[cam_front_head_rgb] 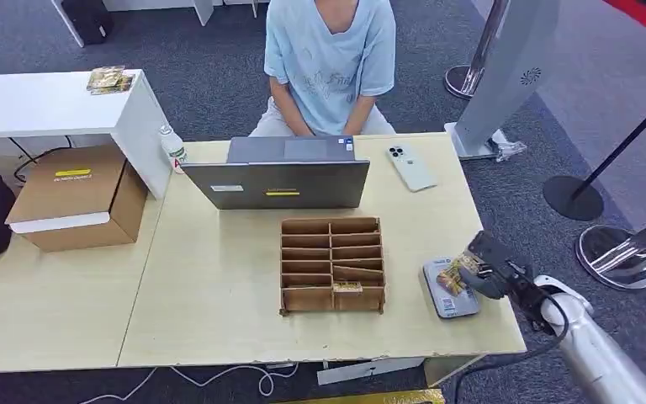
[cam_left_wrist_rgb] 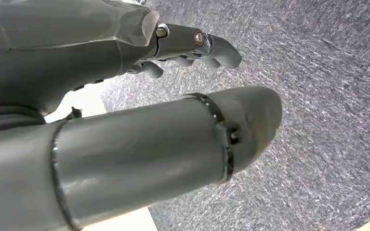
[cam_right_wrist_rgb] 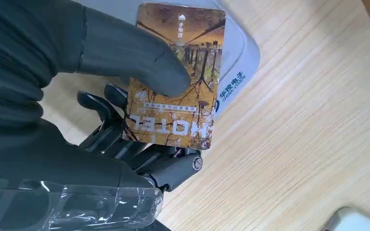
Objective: Pass the card to the sensor for recognition and then transmit it.
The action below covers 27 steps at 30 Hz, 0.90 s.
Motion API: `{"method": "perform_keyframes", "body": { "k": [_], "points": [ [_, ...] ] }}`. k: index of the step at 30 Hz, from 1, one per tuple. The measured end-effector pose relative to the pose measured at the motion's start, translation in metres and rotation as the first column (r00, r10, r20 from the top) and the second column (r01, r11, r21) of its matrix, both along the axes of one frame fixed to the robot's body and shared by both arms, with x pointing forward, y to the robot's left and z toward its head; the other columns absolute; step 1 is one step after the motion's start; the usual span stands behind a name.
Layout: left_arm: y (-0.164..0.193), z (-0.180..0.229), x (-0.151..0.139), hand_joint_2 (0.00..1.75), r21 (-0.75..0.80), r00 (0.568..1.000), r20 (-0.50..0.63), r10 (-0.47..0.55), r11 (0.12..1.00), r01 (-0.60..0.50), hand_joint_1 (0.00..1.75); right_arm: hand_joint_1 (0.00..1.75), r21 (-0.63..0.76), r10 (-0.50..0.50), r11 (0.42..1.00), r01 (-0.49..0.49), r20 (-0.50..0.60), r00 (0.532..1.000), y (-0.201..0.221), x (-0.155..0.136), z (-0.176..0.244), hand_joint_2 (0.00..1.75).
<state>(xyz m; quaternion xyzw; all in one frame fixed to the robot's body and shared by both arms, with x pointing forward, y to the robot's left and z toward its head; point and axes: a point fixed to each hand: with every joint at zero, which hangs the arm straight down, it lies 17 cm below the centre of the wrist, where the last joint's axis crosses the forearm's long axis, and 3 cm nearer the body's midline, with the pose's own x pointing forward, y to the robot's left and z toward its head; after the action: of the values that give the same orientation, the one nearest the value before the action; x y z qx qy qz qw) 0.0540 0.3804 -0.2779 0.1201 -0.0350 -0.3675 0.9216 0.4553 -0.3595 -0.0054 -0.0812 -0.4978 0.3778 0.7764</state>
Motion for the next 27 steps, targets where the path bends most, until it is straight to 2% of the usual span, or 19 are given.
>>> {"method": "perform_keyframes", "body": {
  "k": [17, 27],
  "points": [
    [0.000, 0.000, 0.000, 0.00, 0.000, 1.000, 0.000, 0.003, 1.000, -0.003, 0.00, 1.75, -0.012, -0.004, 1.000, 0.004, 0.010, 1.000, 0.001, 0.002, 0.000, 1.75],
    [0.000, 0.000, 0.000, 0.00, -0.002, 1.000, 0.005, 0.002, 1.000, -0.002, 0.00, 1.75, 0.162, -0.011, 0.987, 0.007, 0.023, 1.000, 0.010, 0.003, 0.022, 1.75]
  ]
}}
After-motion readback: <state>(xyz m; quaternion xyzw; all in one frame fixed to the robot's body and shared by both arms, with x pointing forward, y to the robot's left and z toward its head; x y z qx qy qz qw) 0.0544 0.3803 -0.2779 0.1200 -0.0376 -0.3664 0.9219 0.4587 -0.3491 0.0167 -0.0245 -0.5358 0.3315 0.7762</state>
